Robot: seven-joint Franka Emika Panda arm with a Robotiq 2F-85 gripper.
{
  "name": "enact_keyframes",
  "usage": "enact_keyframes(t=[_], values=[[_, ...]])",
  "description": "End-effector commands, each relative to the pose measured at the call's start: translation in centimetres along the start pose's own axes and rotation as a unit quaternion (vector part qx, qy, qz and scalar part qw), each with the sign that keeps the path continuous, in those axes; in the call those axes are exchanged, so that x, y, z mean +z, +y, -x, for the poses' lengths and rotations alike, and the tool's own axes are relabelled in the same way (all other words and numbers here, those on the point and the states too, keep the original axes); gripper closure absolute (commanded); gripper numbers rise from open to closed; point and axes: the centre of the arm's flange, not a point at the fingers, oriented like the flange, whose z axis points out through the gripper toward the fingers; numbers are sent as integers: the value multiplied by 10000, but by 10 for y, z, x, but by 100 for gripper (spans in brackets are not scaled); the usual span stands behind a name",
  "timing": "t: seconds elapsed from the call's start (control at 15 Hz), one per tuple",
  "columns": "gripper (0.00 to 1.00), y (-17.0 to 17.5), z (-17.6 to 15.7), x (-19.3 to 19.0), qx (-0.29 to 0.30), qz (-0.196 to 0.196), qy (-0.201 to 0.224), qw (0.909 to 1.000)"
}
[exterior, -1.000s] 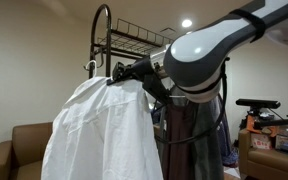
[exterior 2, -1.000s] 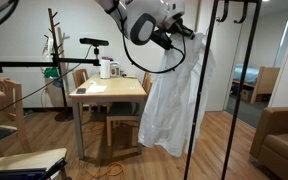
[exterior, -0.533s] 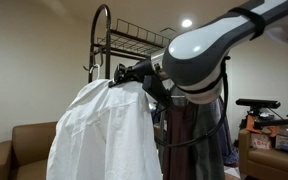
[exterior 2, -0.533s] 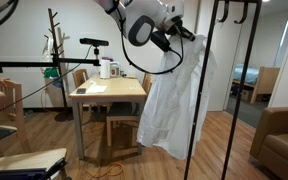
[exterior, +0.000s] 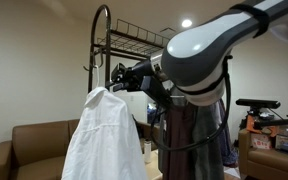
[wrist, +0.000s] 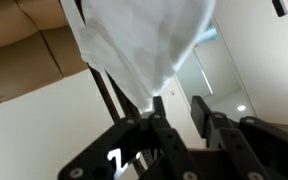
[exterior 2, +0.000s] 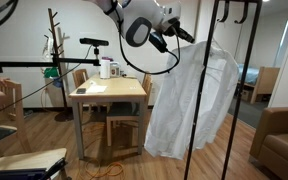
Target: Move the hanger with the white shirt to the right outer hanger
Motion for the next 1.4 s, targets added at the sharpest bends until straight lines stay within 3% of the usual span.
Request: enact_keyframes(t=[0.0,0.07,0.13,0.33,0.53,0.67,0.87,0.93,1.07,1.33], values=[[34,-11,-3,-11,-215,-161,-95,9996],[28,-13,-3,-12,-310,-197,-206,9991],[21,-1,-15,-52,-408,-215,-327,9984],[3,29,-19,-78,-678,-228,-716,9949],[0,77,-29,-97,-741,-267,-1318,9881],[0,102,-28,-106,-859,-492,-1762,9794],[0,139,-27,-119,-1039,-455,-2518,9611],[0,135,-14,-69,-912,-385,-2095,9728],[0,147,-20,-75,-850,-374,-2139,9724],[0,136,-12,-71,-933,-423,-2184,9705]])
